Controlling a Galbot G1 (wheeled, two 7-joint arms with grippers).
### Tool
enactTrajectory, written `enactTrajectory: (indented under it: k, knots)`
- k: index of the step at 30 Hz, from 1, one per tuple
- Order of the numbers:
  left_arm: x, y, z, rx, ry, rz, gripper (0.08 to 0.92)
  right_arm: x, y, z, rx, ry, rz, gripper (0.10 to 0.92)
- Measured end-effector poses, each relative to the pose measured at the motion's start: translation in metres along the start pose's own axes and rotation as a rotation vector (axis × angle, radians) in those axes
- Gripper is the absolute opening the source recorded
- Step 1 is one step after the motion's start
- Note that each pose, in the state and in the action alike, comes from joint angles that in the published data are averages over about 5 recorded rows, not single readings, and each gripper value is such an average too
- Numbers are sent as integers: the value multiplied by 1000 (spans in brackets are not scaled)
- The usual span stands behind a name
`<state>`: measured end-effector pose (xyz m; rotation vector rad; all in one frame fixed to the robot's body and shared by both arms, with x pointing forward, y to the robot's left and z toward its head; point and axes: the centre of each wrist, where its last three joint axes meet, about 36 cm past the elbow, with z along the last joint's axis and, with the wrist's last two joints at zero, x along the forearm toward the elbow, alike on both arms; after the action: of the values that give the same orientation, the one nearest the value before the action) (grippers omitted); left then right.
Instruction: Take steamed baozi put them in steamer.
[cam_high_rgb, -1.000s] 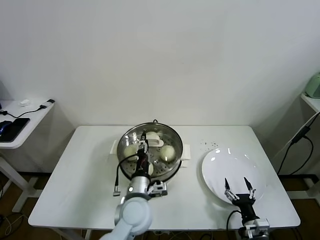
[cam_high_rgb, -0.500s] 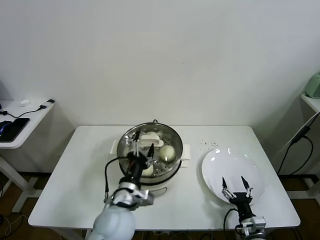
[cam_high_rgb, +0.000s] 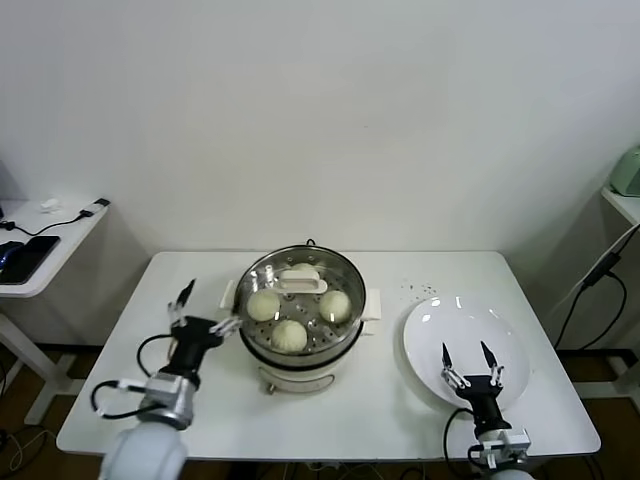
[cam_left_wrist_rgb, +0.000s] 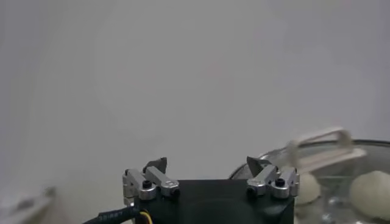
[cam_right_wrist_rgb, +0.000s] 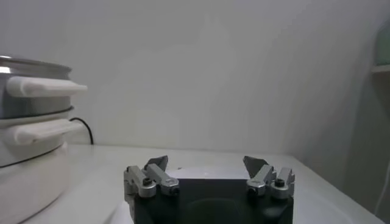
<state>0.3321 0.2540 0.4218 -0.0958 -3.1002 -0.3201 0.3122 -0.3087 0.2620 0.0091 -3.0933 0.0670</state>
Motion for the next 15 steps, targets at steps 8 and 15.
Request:
enactTrajectory:
  k: [8, 15]
  knots:
    - [9, 35, 63, 183, 44, -93, 823, 0, 2, 1, -14, -22, 10, 823]
    - [22, 45, 113, 219, 61, -141, 823, 0, 0, 4, -26, -22, 23, 823]
